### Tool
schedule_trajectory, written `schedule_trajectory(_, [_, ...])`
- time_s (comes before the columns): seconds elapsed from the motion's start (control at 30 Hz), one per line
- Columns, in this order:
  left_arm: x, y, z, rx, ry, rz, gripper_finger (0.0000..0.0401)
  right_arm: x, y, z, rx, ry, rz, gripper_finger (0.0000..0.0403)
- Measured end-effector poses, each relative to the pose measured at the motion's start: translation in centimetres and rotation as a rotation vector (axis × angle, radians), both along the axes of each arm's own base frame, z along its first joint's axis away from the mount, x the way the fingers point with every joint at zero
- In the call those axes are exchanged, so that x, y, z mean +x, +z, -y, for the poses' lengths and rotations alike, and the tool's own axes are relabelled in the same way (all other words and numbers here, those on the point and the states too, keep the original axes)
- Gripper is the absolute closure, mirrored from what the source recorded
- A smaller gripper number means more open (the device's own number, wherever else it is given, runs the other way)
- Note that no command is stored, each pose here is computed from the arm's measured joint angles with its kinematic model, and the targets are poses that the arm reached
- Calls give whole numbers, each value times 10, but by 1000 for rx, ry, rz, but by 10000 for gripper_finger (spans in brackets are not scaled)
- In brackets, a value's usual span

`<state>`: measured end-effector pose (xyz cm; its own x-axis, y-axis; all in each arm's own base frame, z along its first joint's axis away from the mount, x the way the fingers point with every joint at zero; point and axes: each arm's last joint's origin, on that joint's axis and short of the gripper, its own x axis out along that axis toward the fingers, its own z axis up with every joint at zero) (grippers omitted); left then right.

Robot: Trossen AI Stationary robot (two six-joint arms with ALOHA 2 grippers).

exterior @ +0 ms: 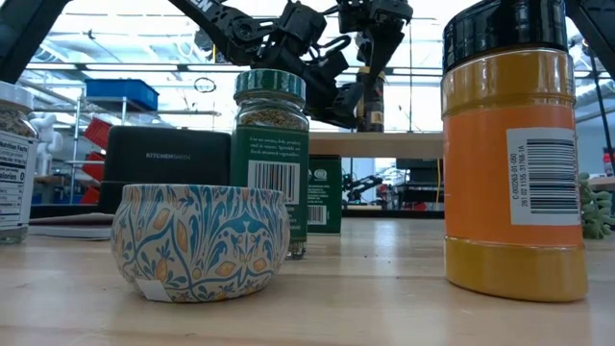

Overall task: Shelf spices
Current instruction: Put the yellow cap into the seasoning bottle

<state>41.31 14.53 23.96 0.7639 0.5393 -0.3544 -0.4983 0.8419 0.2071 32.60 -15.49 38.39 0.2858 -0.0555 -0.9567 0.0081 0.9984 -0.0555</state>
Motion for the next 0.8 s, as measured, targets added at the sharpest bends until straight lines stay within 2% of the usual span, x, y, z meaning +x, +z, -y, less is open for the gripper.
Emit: schedule_trajectory(0.8, [0, 0, 0, -4, -3, 3, 304, 2, 1, -3, -2, 14, 7, 179])
